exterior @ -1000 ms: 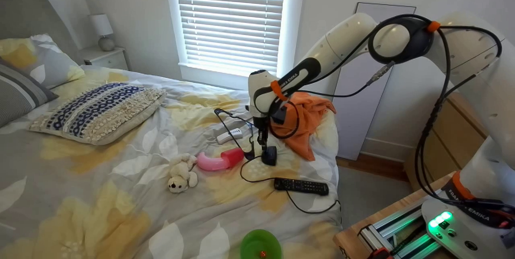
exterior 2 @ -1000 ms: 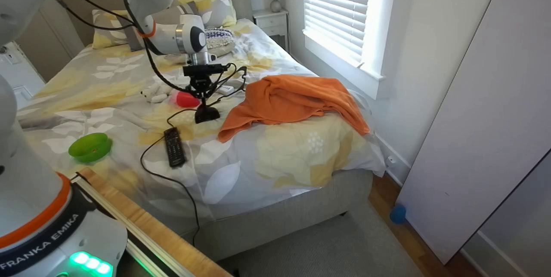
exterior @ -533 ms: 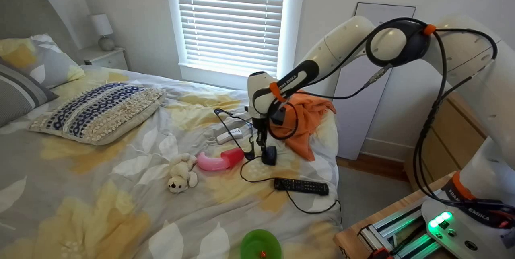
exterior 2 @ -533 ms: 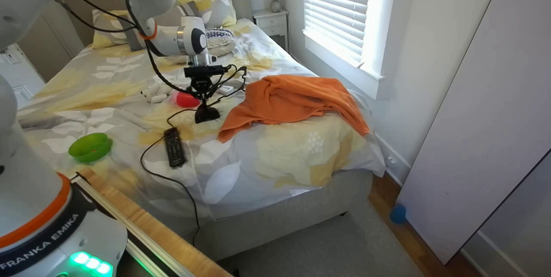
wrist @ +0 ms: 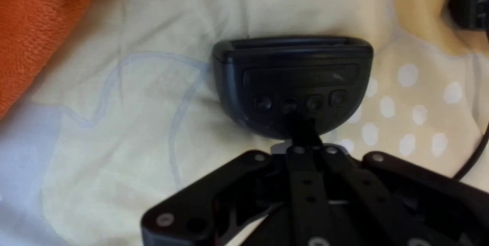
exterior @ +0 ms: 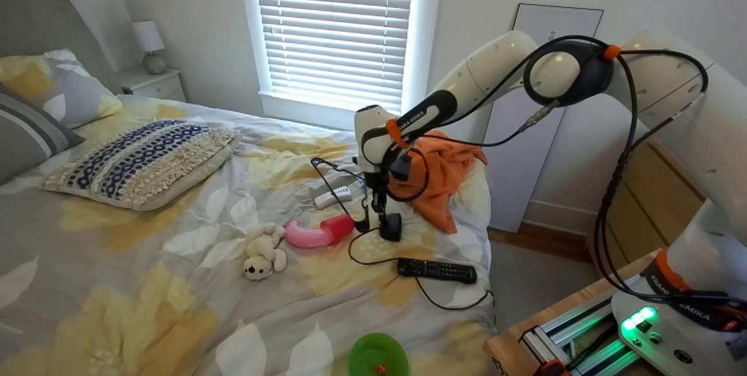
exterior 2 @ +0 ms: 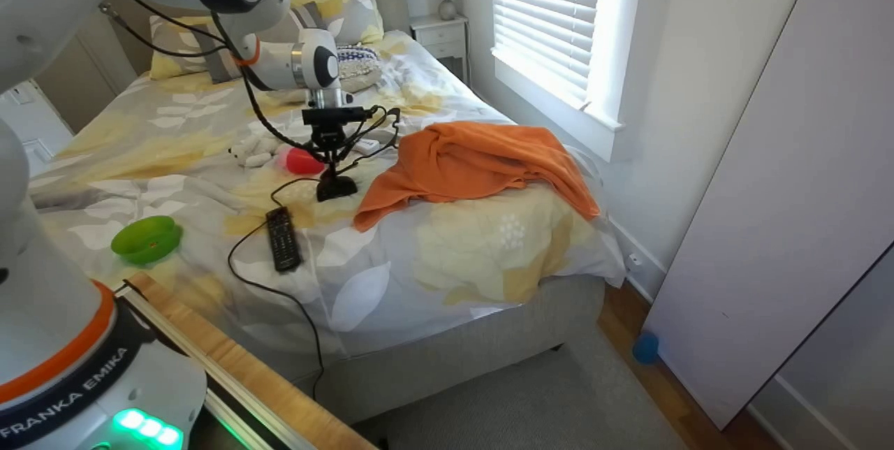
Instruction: Press a button on the black bedside alarm clock radio on the bed
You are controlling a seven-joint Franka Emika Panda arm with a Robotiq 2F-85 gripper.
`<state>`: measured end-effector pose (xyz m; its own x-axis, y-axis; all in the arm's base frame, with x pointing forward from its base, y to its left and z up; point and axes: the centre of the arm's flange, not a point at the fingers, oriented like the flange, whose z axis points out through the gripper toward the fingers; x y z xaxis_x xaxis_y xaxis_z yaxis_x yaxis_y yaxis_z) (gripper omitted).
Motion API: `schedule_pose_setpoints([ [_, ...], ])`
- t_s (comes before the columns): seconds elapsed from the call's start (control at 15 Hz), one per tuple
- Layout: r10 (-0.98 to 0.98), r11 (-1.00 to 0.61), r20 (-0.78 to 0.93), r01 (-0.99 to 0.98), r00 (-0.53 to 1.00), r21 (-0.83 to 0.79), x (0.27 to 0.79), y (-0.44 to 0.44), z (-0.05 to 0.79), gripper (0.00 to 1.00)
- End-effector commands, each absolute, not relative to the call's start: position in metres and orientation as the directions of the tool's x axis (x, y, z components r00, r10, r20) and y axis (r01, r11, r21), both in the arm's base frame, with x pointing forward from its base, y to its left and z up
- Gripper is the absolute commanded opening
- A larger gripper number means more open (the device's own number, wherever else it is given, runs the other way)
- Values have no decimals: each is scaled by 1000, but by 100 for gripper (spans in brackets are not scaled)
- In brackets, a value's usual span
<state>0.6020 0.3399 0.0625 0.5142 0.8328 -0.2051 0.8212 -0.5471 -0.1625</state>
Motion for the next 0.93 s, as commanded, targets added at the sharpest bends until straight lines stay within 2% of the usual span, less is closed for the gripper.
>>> schedule_pose_setpoints([
  [0.0,849,-523,-222,822,480,-223,615,346,27,0],
  [0.67,943,-332,-170,823,286,-460,618,353,-11,0],
  [0.87,940,-341,-175,819,293,-462,620,350,-12,0],
])
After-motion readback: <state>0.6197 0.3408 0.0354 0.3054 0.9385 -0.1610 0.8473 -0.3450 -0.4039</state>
